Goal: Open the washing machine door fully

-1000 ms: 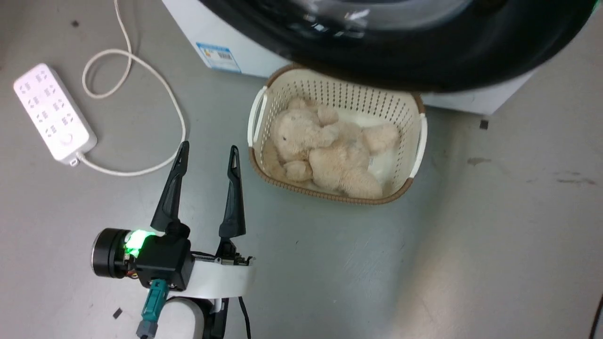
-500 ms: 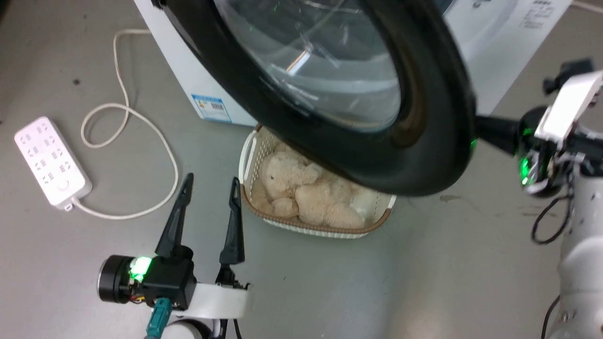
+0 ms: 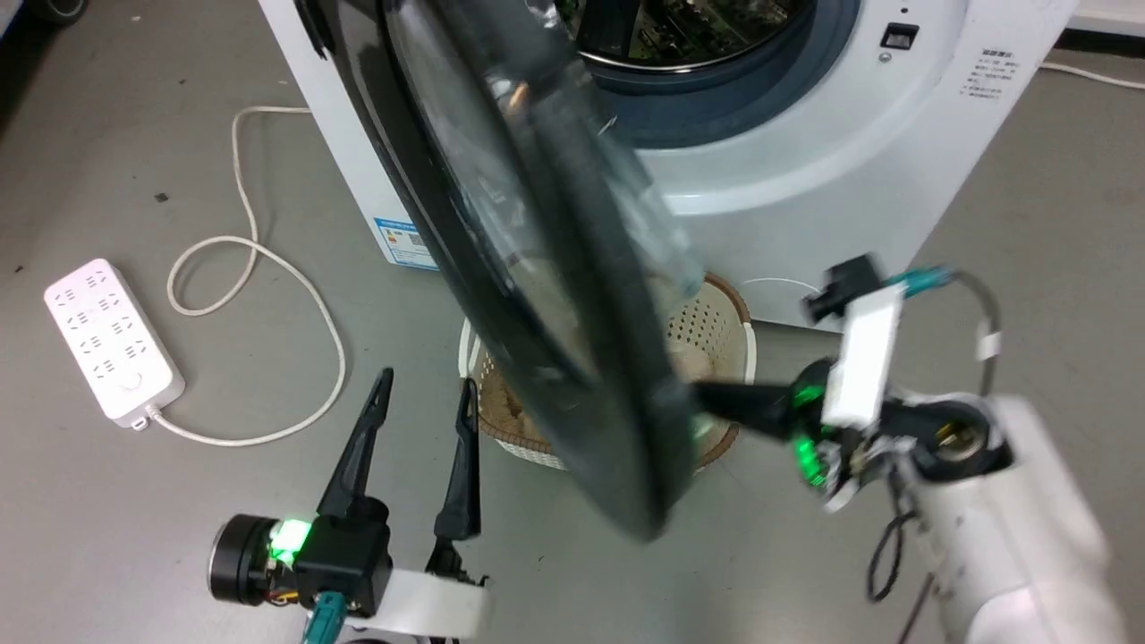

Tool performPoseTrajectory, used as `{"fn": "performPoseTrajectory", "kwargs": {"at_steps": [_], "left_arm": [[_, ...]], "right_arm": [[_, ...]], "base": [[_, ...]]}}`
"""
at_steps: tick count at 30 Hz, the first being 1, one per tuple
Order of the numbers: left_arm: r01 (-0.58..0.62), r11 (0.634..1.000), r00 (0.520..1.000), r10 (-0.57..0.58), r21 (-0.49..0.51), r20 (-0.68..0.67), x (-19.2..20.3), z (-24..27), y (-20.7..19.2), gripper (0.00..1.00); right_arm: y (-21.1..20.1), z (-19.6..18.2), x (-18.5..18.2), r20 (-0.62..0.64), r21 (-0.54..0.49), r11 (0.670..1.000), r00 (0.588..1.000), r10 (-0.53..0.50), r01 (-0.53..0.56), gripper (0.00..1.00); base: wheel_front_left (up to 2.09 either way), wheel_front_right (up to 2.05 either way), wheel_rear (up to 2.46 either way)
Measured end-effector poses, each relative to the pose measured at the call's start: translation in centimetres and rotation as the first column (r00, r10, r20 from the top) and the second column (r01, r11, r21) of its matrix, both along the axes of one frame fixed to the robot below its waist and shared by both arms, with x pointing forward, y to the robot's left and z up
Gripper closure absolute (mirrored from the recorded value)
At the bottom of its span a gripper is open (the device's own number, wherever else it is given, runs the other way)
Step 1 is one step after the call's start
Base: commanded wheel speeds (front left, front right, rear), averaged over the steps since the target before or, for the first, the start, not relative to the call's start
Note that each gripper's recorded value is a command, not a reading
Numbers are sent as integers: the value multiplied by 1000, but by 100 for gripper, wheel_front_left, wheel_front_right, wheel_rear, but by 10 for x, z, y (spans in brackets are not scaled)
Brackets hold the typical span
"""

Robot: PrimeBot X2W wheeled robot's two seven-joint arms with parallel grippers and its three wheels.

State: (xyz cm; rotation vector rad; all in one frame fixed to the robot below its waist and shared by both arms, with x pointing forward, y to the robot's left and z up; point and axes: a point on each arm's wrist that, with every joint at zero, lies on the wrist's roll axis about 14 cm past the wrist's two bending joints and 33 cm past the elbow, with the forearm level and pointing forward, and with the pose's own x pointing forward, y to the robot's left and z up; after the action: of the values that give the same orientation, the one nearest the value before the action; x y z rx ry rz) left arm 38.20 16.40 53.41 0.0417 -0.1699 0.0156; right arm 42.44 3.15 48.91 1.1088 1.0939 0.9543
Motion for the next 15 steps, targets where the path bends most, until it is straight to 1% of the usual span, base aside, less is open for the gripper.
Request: {"fn": "performPoseTrajectory", "kwargs": {"at_steps": [3, 7, 10, 11, 12, 15], "left_arm": [[-5, 1000, 1000, 5, 1, -4, -3, -1, 2, 0], [-14, 1000, 1000, 14, 3, 2, -5, 1, 5, 0], [-18, 1000, 1000, 18, 3, 2, -7, 2, 7, 0], [-18, 1000, 1000, 18, 3, 3, -8, 2, 7, 0], [-19, 1000, 1000, 19, 3, 4, -9, 3, 7, 0], [-23, 1000, 1000, 23, -4, 8, -11, 4, 8, 0]], "right_arm": [[15, -2, -15, -4, 16, 999, 999, 36, -36, 100], [27, -1, -27, 6, 20, 998, 998, 60, -60, 100], [28, 2, -23, 23, 23, 999, 999, 26, -27, 100], [25, 4, -18, 37, 19, 1000, 999, -9, 8, 62], [22, 6, -12, 48, 20, 999, 998, -44, 43, 0], [6, 18, 6, 126, 10, 988, 980, -151, 151, 0]], "base": [[0, 0, 0], [0, 0, 0], [0, 0, 0], [0, 0, 0], [0, 0, 0], [0, 0, 0]]}}
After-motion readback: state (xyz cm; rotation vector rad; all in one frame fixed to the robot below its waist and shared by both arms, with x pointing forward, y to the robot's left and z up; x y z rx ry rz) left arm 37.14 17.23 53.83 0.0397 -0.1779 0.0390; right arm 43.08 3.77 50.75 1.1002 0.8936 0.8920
